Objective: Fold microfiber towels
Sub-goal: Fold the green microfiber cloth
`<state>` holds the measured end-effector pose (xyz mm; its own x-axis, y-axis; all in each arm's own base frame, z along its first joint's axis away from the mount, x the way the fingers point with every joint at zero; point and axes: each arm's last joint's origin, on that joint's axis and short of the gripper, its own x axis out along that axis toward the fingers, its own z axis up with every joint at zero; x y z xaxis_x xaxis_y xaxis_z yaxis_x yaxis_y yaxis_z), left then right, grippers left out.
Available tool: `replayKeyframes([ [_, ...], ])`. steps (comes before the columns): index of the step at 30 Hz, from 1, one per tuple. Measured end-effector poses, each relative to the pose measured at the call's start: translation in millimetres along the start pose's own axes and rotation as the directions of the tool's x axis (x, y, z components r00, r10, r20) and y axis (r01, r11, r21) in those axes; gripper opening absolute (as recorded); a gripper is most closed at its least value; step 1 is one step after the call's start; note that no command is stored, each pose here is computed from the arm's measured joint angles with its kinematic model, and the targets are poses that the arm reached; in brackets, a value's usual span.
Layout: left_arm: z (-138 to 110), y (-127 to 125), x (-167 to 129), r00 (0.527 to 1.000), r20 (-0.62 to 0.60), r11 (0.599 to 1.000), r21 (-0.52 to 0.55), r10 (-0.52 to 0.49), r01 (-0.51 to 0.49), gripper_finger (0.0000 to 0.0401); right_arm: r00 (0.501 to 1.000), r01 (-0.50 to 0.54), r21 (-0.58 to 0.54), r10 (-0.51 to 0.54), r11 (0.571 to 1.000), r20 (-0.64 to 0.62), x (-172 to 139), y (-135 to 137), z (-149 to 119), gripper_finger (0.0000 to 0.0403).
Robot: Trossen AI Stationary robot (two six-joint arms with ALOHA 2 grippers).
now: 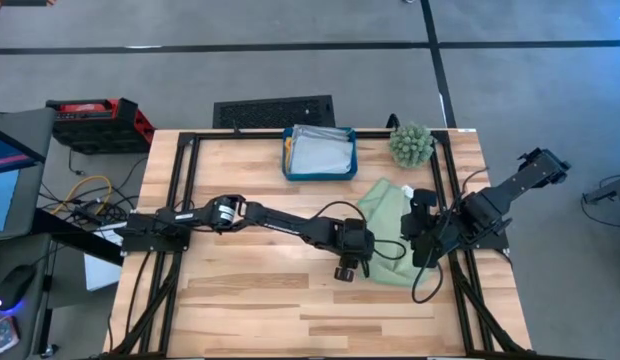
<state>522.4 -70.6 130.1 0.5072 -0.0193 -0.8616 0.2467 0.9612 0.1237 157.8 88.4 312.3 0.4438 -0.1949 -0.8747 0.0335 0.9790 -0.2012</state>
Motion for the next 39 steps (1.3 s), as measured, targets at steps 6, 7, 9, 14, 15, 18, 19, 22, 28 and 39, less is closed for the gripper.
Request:
replayKeyframes([
  [6, -5, -3, -18, 0.981, -0.193, 0.997, -0.071, -0.032, 0.019, 0.0153, 1.000, 0.000, 0.000, 0.000, 1.000, 0.000, 0, 0, 0, 0.0221],
  [7, -7, -5, -20, 0.974, -0.223, 0.997, -0.081, -0.038, 0.020, 0.0153, 1.000, 0.000, 0.000, 0.000, 1.000, 0.000, 0, 0, 0, 0.0221],
  [9, -12, -7, -26, 0.949, -0.307, 0.993, -0.112, -0.064, 0.030, 0.0153, 1.000, 0.000, 0.004, 0.000, 1.000, 0.000, 0, 0, 0, 0.0221],
  [14, -30, -15, -37, 0.851, -0.511, 0.977, -0.211, -0.120, 0.012, 0.0153, 1.000, -0.001, 0.045, 0.001, 0.999, 0.001, 0, 0, 0, 0.0221],
  [15, -33, -17, -39, 0.828, -0.547, 0.975, -0.224, -0.125, -0.001, 0.0153, 1.000, -0.002, 0.050, 0.002, 0.999, 0.002, 0, 0, 0, 0.0221],
  [18, -42, -25, -45, 0.757, -0.641, 0.969, -0.244, -0.131, -0.040, 0.0153, 1.000, -0.008, 0.049, 0.007, 0.999, 0.008, -1, 2, 0, 0.0221],
  [19, -44, -28, -47, 0.735, -0.665, 0.968, -0.246, -0.130, -0.051, 0.0153, 1.000, -0.011, 0.049, 0.010, 0.999, 0.012, -1, 2, 0, 0.0221],
  [22, -49, -37, -50, 0.690, -0.714, 0.969, -0.235, -0.122, -0.072, 0.0153, 0.999, -0.028, 0.053, 0.026, 0.998, 0.036, -1, 5, 2, 0.0221],
  [28, -46, -52, -53, 0.702, -0.711, 0.981, -0.155, -0.032, -0.113, 0.0153, 0.998, -0.040, 0.043, 0.038, 0.998, 0.049, -3, 7, 2, 0.0221],
  [39, -14, -67, -109, 0.801, -0.597, 0.982, -0.118, 0.048, -0.147, 0.0153, 0.996, 0.011, 0.048, -0.015, 0.999, 0.085, -2, 6, 3, 0.0221],
])
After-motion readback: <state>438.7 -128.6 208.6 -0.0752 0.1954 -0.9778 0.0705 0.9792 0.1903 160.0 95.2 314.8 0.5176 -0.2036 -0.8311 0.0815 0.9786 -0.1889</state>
